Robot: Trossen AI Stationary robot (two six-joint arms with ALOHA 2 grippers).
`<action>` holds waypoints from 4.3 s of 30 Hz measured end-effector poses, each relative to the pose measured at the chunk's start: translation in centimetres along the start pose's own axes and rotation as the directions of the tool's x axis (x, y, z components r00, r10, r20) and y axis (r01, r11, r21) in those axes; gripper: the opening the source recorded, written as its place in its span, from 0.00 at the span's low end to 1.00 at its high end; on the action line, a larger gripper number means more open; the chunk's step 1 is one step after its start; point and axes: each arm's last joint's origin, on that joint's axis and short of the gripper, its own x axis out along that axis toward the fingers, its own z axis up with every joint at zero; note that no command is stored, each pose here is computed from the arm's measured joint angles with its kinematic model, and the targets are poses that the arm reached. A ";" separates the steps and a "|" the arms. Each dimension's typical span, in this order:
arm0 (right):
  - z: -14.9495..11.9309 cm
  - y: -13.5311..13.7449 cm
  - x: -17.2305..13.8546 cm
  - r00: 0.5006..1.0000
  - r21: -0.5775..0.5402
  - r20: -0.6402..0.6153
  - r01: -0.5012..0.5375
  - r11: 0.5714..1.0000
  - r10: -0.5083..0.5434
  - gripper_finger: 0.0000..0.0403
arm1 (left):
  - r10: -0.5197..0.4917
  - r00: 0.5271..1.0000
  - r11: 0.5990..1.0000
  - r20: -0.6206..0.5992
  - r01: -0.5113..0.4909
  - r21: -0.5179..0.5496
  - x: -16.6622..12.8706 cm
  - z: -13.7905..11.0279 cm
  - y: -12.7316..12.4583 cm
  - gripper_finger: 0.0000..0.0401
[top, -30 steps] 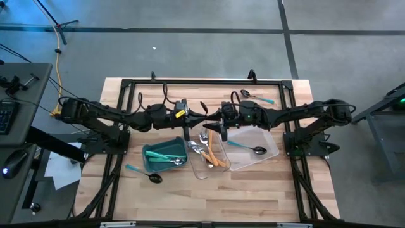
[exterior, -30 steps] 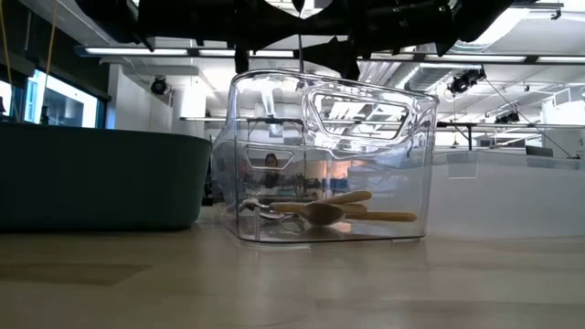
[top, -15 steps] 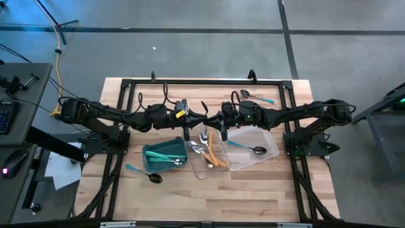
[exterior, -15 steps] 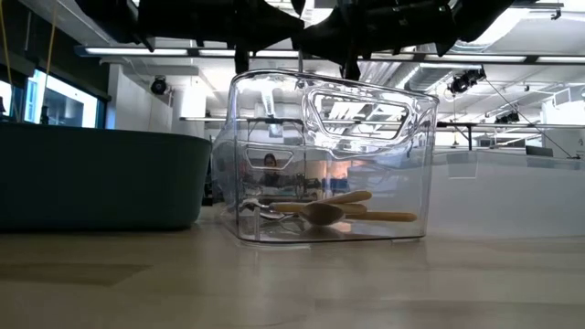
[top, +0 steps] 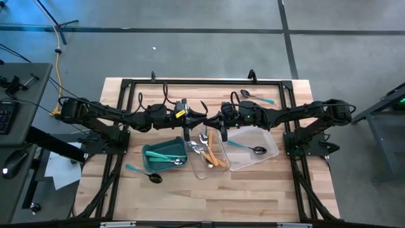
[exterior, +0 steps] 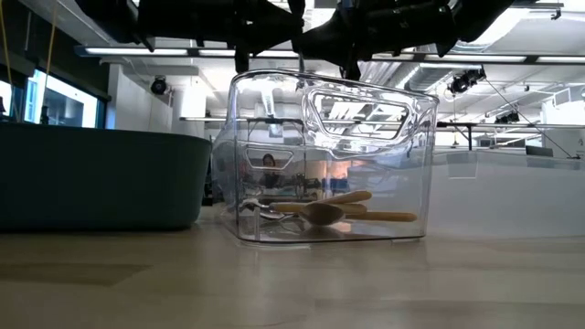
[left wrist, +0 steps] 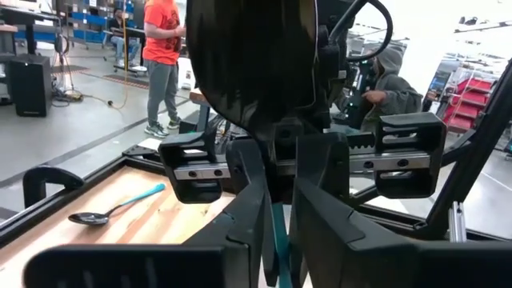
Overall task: Sort silverware by color (type)
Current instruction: Put the blue spoon into the white bin
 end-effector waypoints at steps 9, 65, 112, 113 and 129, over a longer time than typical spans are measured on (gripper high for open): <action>0.0 0.0 0.0 1.000 -0.006 -0.004 -0.005 1.000 0.005 0.01 | -0.001 1.000 0.999 0.001 0.001 -0.032 -0.1 0.1 0.0 0.30; 0.5 -0.3 -6.9 0.990 -0.141 -0.105 0.074 0.987 -0.089 0.00 | 0.004 1.000 0.999 0.019 -0.003 -0.039 -9.1 0.9 0.6 0.02; -8.4 1.9 -7.9 0.202 -0.316 -0.922 0.102 0.943 -0.330 0.00 | 0.030 0.999 0.998 0.027 -0.028 -0.055 -9.1 1.0 0.7 0.00; -8.6 1.6 -7.6 0.194 -0.316 -0.923 0.107 0.943 -0.331 0.00 | 0.030 0.999 0.998 0.027 -0.028 -0.055 -9.1 1.0 0.7 0.00; -10.8 -1.4 -5.4 0.114 -0.285 -0.944 0.188 0.940 -0.309 0.00 | 0.026 0.999 0.998 0.028 -0.025 -0.058 -9.1 1.0 0.6 0.00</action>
